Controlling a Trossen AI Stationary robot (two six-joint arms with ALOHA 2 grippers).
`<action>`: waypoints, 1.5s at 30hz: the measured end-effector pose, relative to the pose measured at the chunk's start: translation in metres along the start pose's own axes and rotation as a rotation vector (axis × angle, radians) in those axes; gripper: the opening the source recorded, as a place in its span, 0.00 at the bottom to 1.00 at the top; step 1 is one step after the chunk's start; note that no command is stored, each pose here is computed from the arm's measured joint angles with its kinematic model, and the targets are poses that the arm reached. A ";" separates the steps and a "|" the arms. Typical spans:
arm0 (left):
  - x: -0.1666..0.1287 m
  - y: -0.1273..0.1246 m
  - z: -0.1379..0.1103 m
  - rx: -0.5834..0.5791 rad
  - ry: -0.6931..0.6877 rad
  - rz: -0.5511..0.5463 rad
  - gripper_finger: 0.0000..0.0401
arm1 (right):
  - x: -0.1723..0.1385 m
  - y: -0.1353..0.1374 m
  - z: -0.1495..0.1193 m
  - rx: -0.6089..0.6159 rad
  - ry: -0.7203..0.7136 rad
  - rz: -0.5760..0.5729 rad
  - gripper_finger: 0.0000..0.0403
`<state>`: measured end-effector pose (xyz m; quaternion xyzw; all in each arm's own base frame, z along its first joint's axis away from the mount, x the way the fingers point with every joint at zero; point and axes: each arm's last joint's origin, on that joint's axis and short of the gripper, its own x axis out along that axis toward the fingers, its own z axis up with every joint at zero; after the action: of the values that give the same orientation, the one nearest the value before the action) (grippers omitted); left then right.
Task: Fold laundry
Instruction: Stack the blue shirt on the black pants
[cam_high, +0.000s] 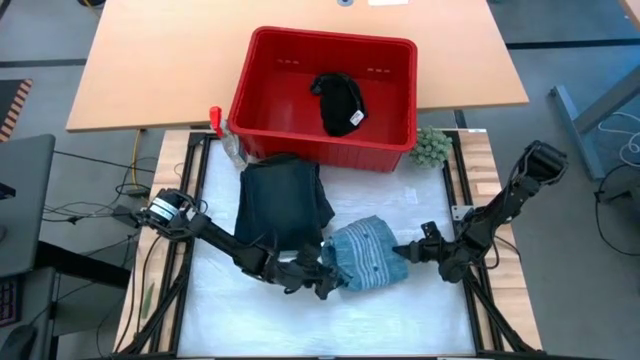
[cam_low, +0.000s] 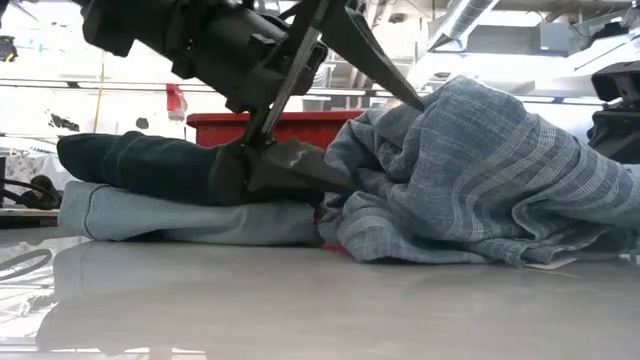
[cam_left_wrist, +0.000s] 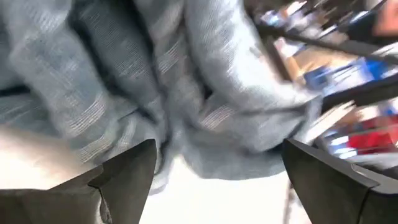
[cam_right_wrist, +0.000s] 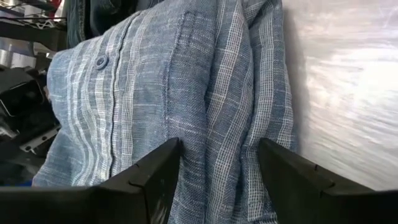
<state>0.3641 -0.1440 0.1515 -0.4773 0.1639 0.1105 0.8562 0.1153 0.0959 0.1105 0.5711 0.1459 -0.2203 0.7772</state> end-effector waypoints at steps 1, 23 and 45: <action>0.001 -0.001 0.000 0.019 0.012 0.029 0.83 | 0.000 0.000 0.000 -0.001 0.000 0.000 0.61; -0.003 -0.015 -0.003 -0.021 0.203 -0.046 0.83 | 0.000 0.002 -0.001 0.025 0.012 0.012 0.61; 0.008 0.011 -0.006 -0.014 -0.039 0.171 0.83 | 0.000 0.003 -0.002 0.033 0.029 0.014 0.61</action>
<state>0.3666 -0.1432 0.1368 -0.4652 0.1868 0.1936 0.8433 0.1167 0.0983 0.1124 0.5882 0.1492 -0.2089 0.7669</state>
